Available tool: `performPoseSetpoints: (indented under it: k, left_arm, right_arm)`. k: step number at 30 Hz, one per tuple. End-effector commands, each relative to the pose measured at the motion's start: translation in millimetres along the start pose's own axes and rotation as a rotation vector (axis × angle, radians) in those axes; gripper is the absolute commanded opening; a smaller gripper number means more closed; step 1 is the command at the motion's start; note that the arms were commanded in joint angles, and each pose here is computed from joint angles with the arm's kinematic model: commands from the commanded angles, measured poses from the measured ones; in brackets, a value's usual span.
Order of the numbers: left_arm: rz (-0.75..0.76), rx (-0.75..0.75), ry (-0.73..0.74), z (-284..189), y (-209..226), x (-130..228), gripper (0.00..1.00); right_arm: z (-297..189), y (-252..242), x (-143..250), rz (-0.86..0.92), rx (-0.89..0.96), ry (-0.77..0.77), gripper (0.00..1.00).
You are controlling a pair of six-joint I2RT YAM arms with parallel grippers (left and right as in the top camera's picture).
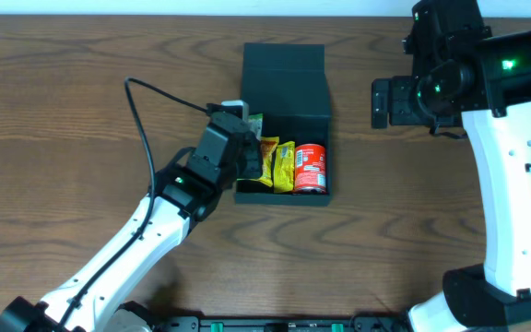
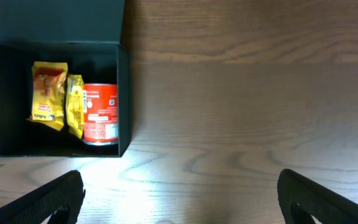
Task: Pack container
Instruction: 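Carry the bar into the box and release it between the packets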
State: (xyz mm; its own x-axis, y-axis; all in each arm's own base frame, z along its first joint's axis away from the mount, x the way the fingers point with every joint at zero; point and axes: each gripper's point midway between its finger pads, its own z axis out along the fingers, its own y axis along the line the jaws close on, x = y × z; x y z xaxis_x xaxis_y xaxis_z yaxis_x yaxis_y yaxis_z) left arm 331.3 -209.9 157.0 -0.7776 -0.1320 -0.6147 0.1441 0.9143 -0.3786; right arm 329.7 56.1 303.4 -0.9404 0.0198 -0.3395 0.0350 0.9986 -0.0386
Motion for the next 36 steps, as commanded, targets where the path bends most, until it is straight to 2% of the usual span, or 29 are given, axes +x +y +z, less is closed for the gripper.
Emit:
performPoseSetpoints:
  k: [1, 13, 20, 24, 32, 36]
  left_arm:
    - [0.015, -0.016, -0.013, 4.8, -3.6, -4.7, 0.26]
    - [0.043, -0.003, 0.070, 62.9, -10.7, 25.3, 0.27]
    - [0.047, -0.037, 0.126, 81.7, -1.0, 43.8, 0.27]
    - [0.044, -0.022, 0.171, 89.5, -0.8, 55.5, 0.34]
    - [0.043, -0.007, 0.133, 88.4, -4.9, 45.4, 0.46]
    - [0.040, 0.028, 0.036, 69.2, -14.2, 13.3, 0.49]
  right_arm:
    - [-10.3, -3.3, -0.2, -0.003, -0.007, -0.029, 0.99]
    - [-10.3, -3.4, -0.2, -0.004, -0.006, -0.029, 0.99]
    - [-10.3, -3.4, -0.3, -0.011, -0.006, -0.030, 0.99]
    - [-10.3, -3.4, -0.3, -0.011, -0.006, -0.030, 0.99]
    - [-10.3, -3.4, -0.2, -0.011, -0.006, -0.030, 0.99]
    - [-10.1, -3.4, -0.3, -0.011, -0.006, -0.030, 0.99]
